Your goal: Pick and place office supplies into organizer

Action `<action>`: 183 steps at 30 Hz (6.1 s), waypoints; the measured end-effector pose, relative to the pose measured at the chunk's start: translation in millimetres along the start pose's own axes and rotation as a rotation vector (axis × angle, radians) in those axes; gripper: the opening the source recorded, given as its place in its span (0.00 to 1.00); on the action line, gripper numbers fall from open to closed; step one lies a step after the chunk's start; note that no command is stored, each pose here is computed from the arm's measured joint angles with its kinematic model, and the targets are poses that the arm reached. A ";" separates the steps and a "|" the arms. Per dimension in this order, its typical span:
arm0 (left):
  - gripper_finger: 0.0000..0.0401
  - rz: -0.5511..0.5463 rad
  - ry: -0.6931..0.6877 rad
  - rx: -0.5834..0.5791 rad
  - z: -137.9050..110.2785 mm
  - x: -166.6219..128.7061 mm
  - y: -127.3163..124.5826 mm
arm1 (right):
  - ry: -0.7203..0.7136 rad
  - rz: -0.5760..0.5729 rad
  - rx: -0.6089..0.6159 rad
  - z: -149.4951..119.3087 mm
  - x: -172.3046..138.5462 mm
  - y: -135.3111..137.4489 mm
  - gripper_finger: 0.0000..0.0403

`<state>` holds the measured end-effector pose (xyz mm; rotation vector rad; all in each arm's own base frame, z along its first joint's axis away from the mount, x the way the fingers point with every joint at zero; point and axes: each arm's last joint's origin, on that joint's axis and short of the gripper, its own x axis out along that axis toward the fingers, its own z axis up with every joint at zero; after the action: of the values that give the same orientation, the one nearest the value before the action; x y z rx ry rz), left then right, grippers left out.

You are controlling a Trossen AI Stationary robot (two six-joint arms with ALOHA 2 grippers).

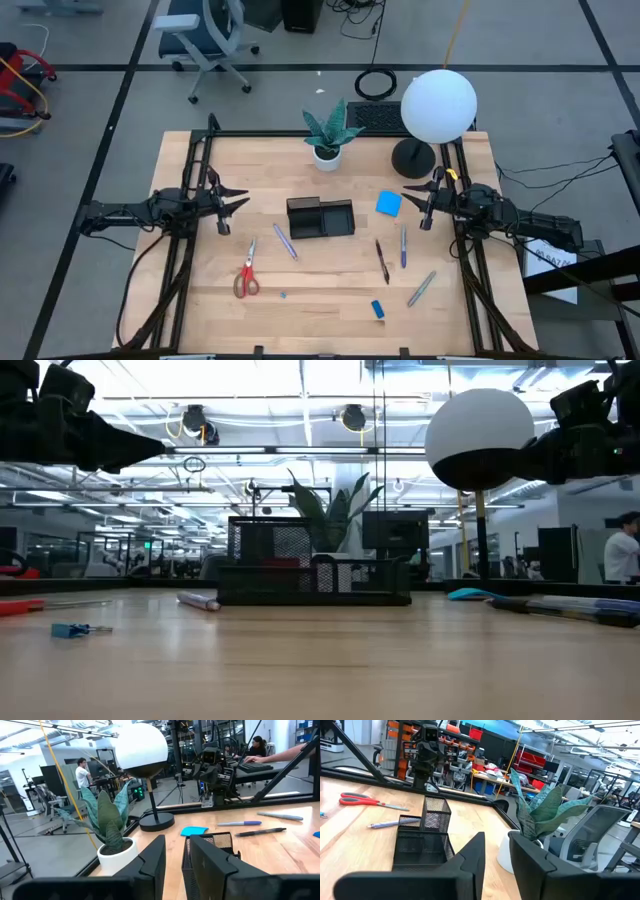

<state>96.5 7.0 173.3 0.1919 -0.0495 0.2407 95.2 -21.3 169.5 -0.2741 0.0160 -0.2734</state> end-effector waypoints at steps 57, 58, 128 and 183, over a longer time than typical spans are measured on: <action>0.24 0.000 0.000 0.000 0.0 0.0 0.0 | 0.000 0.000 0.000 -0.1 0.0 0.0 0.20; 0.24 0.000 0.000 0.000 0.0 0.0 0.0 | 0.000 0.000 0.000 0.1 0.0 0.0 0.20; 0.24 0.000 -0.001 0.000 0.1 0.0 0.0 | 0.000 0.000 0.000 0.0 0.0 0.0 0.20; 0.24 0.000 0.000 0.000 -0.1 0.0 0.0 | -0.007 0.000 0.279 0.6 0.0 -0.1 0.20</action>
<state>96.5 7.0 173.3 0.1920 -0.0493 0.2407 95.2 -21.2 170.1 0.0018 -0.0292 -0.2715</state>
